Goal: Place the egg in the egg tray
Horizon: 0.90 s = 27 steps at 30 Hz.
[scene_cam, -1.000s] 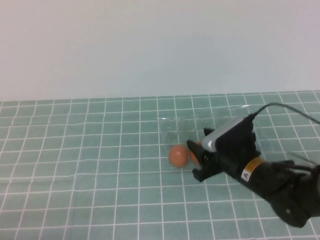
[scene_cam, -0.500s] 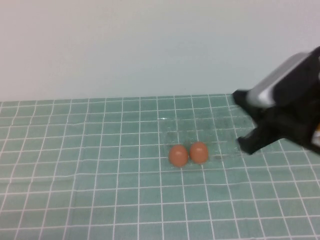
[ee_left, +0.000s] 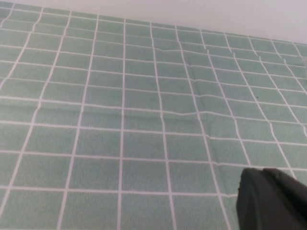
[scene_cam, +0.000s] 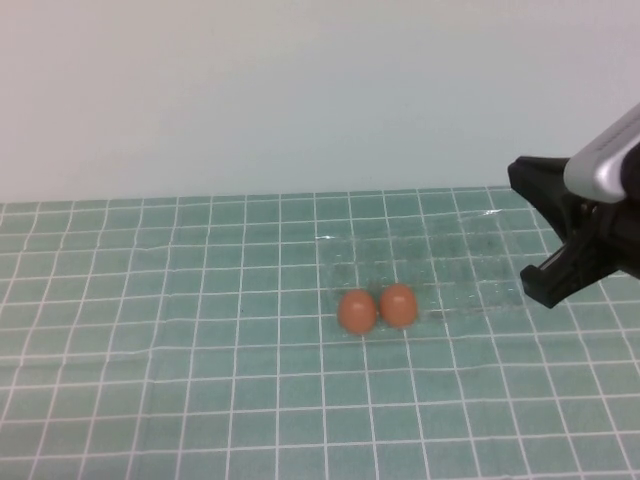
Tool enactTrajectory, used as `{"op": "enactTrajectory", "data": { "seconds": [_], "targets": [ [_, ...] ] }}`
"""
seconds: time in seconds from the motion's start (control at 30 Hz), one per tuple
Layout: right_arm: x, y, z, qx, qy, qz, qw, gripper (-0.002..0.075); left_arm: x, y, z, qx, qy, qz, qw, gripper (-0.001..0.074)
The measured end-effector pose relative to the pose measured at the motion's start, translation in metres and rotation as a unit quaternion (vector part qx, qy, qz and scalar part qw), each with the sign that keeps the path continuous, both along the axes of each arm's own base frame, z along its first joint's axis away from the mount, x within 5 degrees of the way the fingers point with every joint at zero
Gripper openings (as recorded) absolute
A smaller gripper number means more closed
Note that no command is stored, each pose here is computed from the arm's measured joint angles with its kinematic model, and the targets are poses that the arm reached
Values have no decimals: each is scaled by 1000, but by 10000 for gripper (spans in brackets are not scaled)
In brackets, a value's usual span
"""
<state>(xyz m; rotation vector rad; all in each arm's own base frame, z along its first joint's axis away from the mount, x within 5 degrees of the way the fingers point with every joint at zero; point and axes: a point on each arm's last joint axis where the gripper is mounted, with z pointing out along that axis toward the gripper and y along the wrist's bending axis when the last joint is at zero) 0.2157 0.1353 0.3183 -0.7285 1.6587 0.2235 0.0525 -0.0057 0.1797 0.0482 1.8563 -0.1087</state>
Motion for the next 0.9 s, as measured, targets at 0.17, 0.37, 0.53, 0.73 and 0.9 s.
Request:
{"op": "enactTrajectory", "data": {
  "seconds": [0.17,0.37,0.53,0.73,0.9],
  "targets": [
    [-2,-5,3,-1,3,-9,1000,0,0,0,0,0,0,-1,1000,-1],
    [-13,-46,18,-13,13,-82,996,0,0,0,0,0,0,-2,1000,-1],
    [-42,-91,27,-29,9,-169,985,0,0,0,0,0,0,-2,1000,-1],
    [-94,-130,-9,4,-7,-269,963,-1,0,0,0,0,0,-2,1000,-1],
    [-123,-141,-64,16,9,-318,948,-1,0,0,0,0,0,-2,1000,-1]
  ]
}}
